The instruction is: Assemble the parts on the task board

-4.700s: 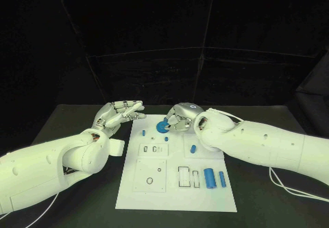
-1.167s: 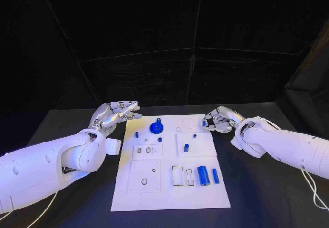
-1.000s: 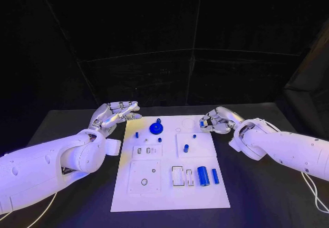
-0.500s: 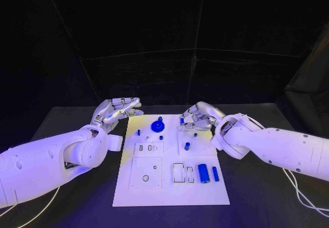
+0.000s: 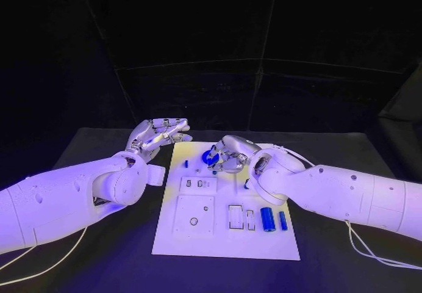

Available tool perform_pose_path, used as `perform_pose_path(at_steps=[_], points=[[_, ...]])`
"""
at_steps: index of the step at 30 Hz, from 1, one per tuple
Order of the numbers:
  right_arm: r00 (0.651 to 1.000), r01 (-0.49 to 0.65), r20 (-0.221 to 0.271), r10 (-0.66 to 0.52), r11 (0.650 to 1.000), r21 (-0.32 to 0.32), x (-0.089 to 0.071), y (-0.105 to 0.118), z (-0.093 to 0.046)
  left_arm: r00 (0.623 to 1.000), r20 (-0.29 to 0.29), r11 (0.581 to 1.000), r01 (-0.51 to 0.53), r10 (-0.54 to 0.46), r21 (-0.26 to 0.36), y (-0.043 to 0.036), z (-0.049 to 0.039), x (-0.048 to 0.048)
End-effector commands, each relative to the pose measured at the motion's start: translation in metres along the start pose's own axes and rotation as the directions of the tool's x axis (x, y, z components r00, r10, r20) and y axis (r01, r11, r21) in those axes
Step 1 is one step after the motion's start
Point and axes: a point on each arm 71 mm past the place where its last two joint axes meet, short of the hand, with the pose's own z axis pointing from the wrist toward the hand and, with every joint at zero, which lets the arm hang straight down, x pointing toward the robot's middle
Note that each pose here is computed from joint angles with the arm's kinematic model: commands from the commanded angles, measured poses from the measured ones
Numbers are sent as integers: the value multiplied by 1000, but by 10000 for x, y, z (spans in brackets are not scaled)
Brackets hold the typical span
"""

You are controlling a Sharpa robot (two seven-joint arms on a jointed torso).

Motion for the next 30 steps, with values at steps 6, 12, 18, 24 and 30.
perform_pose_path(at_steps=[6,12,18,24,30], points=[[991,131,-33,-132,991,-42,189,104,44,1000,-1,1000,13,-13,3,-11,10,14],[985,158,-66,-161,986,-44,309,112,37,1000,-1,1000,14,-14,3,-9,14,19],[980,173,-94,-176,984,-38,376,95,25,1000,-3,1000,15,-15,2,-7,18,25],[976,184,-117,-185,983,-19,396,42,10,1000,-5,1000,17,-17,2,-5,21,29],[974,189,-127,-189,982,-9,402,22,3,1000,-5,1000,16,-16,2,-5,22,28]])
